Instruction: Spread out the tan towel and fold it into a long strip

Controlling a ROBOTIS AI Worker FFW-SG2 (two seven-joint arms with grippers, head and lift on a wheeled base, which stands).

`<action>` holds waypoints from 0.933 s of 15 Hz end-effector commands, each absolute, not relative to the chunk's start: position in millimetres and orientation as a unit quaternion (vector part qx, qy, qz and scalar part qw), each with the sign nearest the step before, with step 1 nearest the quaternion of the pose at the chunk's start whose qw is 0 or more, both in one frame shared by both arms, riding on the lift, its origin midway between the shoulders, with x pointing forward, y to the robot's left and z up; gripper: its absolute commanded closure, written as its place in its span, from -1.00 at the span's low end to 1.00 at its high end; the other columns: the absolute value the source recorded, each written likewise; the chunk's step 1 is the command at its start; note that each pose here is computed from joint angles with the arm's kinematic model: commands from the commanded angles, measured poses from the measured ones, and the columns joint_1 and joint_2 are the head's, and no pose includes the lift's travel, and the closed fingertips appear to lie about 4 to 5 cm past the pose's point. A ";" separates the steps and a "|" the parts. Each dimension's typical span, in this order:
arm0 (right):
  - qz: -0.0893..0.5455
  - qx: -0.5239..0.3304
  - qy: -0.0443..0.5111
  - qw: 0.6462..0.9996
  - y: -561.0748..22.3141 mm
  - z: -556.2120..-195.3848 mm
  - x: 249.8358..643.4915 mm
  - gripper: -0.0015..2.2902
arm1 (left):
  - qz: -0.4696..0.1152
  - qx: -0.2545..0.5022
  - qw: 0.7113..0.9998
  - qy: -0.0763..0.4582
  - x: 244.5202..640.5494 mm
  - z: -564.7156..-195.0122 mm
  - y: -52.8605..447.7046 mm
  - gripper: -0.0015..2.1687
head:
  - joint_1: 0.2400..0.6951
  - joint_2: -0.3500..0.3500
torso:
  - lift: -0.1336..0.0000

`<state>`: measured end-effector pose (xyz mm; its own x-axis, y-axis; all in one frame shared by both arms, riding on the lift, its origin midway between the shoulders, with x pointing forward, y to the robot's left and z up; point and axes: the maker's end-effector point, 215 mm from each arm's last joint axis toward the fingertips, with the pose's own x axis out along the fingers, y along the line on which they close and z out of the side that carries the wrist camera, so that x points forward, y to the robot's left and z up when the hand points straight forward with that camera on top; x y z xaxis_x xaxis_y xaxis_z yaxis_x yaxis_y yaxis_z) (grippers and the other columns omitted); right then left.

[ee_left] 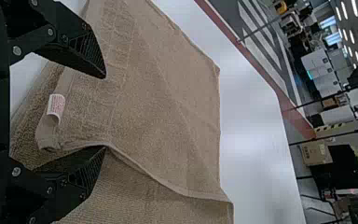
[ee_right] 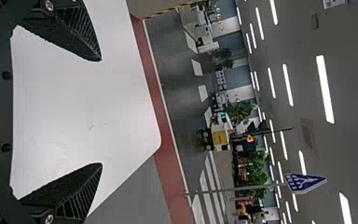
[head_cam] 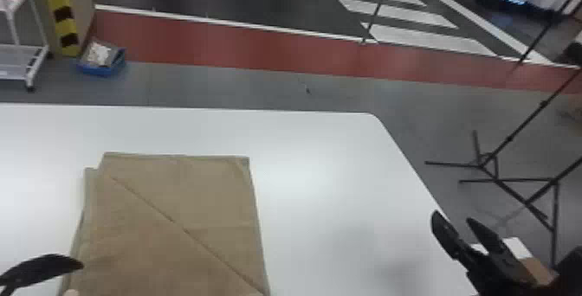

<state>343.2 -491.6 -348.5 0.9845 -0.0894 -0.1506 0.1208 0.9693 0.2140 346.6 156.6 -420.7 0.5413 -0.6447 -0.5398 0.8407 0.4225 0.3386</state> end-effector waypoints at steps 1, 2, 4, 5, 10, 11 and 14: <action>-0.050 0.114 0.070 0.990 -489.9 -349.2 343.2 -0.93 | -0.457 0.290 0.822 0.177 343.0 -427.6 155.7 -0.61 | 1.00 -1.00 | -0.77; -0.050 0.115 0.072 0.990 -490.3 -350.5 342.6 -0.93 | -0.467 0.287 0.815 0.187 338.0 -432.8 155.4 -0.37 | 1.00 -1.00 | -0.77; -0.050 0.116 0.072 0.989 -490.0 -351.3 343.5 -0.93 | -0.482 0.290 0.802 0.198 330.9 -438.9 155.7 -0.08 | 1.00 -1.00 | -0.77; -0.050 0.115 0.071 0.990 -490.1 -350.4 344.5 -0.93 | -0.487 0.290 0.797 0.208 327.1 -443.1 156.8 0.07 | 1.00 -1.00 | -0.77; -0.026 0.125 0.088 0.988 -464.7 -357.4 365.2 -0.93 | -0.475 0.287 0.794 0.248 325.9 -449.5 169.2 0.98 | 1.00 -1.00 | -0.77; -0.011 0.128 0.104 0.986 -446.7 -361.9 381.7 -0.93 | -0.476 0.289 0.794 0.244 326.5 -445.3 167.5 0.97 | 1.00 -1.00 | -0.77; 0.064 0.140 0.180 0.972 -360.0 -377.1 446.0 -0.93 | -0.477 0.289 0.799 0.224 329.5 -427.3 159.8 0.97 | 1.00 -1.00 | -0.77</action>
